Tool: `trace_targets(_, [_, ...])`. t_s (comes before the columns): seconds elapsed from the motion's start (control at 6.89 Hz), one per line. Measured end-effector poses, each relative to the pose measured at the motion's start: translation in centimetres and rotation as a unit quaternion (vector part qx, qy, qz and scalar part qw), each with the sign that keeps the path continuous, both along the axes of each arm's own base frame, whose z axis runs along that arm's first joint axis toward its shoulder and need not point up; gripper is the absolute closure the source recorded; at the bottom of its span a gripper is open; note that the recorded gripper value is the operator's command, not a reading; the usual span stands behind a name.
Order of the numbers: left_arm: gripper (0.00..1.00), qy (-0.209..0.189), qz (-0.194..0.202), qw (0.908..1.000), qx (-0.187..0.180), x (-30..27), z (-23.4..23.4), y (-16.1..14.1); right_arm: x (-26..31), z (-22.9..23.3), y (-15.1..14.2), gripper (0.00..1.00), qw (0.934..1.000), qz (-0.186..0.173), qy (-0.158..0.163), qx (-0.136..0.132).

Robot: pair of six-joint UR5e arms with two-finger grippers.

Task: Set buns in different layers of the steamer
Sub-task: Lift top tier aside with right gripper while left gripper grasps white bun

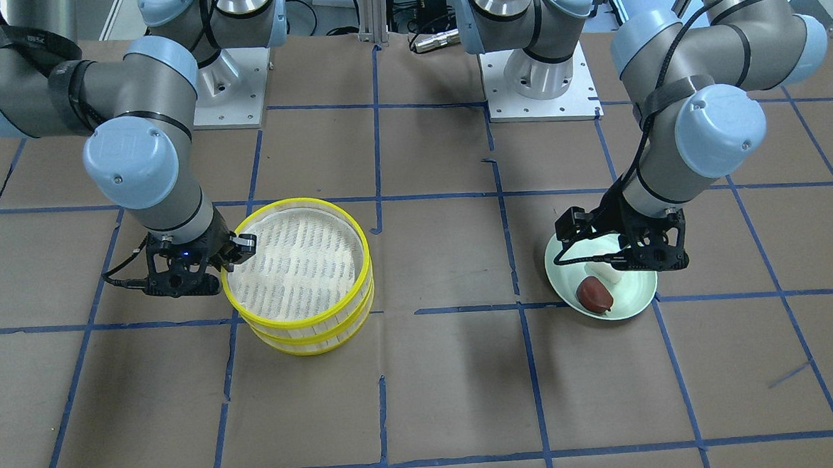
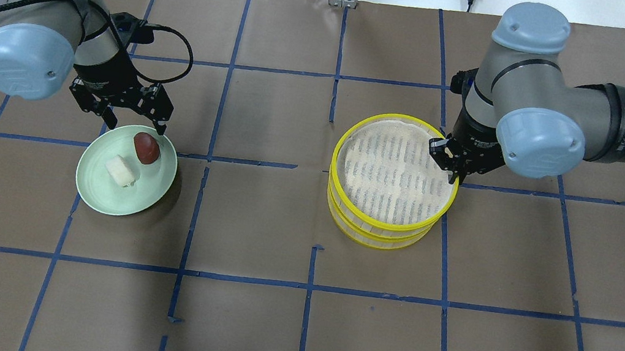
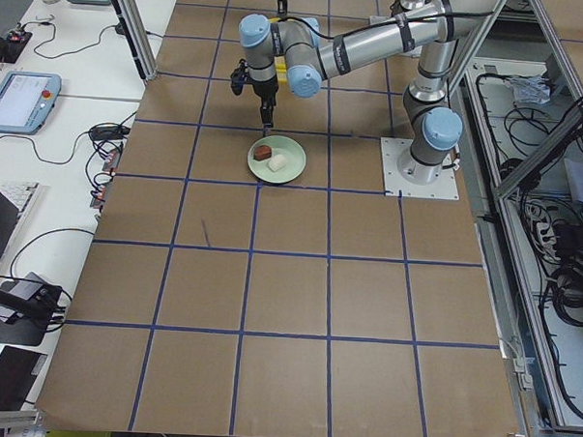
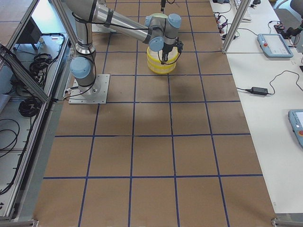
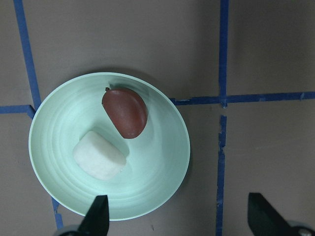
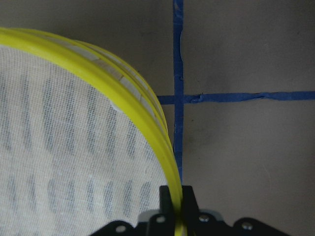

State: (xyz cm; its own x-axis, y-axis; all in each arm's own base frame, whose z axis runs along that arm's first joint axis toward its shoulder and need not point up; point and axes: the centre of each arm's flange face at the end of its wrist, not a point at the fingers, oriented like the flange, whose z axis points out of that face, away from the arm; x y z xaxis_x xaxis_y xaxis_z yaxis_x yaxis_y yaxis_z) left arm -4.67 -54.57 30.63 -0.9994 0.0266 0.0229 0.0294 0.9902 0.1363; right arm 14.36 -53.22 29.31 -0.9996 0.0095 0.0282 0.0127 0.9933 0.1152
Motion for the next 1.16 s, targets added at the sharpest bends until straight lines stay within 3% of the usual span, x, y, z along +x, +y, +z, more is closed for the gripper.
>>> trace_targets(0.29, [0.08,-0.027,0.008,0.9996,0.002,1.5,-2.9,-0.8,-0.8,3.6,-0.8,0.87,0.9998,0.003,-0.002,-0.02])
trace_targets(0.58, [0.09,-0.018,0.06,0.998,0.006,5.6,-6.3,-0.8,-4.8,7.7,-2.6,0.86,0.9999,-0.002,-0.004,-0.014])
trace_targets(0.87, [0.11,-0.002,0.107,0.994,0.022,7.5,-9.7,-0.3,-10.4,10.4,-2.3,0.86,0.9999,-0.005,-0.007,-0.012])
trace_targets(1.02, [0.15,0.0,0.119,0.9925,0.029,8.5,-10.5,-0.1,-12.4,11.3,-1.9,0.86,0.9999,-0.001,-0.006,-0.014])
trace_targets(1.16, [0.25,0.001,0.126,0.9913,0.037,9.2,-10.9,0.2,-13.4,11.6,-1.7,0.86,0.9999,-0.001,-0.005,-0.014])
